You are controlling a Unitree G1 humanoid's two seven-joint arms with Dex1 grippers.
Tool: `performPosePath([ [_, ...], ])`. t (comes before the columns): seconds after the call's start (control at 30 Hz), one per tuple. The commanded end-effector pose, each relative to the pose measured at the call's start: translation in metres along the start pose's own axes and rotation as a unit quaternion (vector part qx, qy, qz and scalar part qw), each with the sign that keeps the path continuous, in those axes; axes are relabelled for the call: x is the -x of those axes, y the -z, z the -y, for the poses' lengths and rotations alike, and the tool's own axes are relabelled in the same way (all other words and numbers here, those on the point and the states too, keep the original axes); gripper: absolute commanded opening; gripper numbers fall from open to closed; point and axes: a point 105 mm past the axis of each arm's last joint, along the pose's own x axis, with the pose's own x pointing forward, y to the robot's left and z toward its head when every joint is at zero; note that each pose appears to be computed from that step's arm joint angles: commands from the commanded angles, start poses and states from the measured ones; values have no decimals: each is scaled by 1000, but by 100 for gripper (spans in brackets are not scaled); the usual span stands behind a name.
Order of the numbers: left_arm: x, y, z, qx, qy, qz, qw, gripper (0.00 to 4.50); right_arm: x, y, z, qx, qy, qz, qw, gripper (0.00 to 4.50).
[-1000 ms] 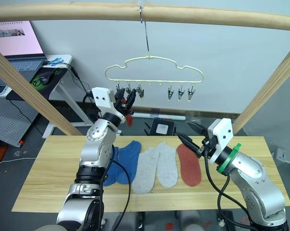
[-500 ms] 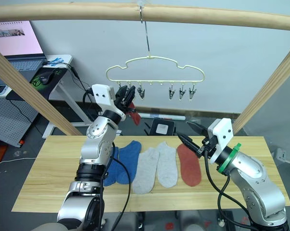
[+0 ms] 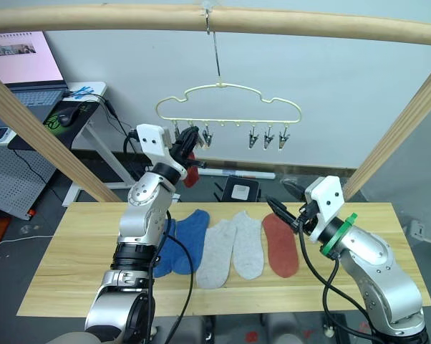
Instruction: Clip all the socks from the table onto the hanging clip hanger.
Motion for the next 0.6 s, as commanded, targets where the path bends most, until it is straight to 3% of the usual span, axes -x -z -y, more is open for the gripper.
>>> performPosePath([
  [0.03, 2, -14, 0, -11, 4, 17, 1000, 0, 1, 9, 4, 17, 17, -28, 999, 284],
  [0.2, 4, -17, 1, -16, 9, 14, 1000, 0, -4, 42, 15, 35, 68, -106, 991, 447],
  [0.37, 6, -21, 3, -21, 16, 14, 1000, 0, -13, 75, 25, 14, 124, -163, 979, 447],
  [0.6, 7, -30, 5, -14, 28, 13, 999, 0, -36, 111, 27, -3, 142, -194, 971, 447],
])
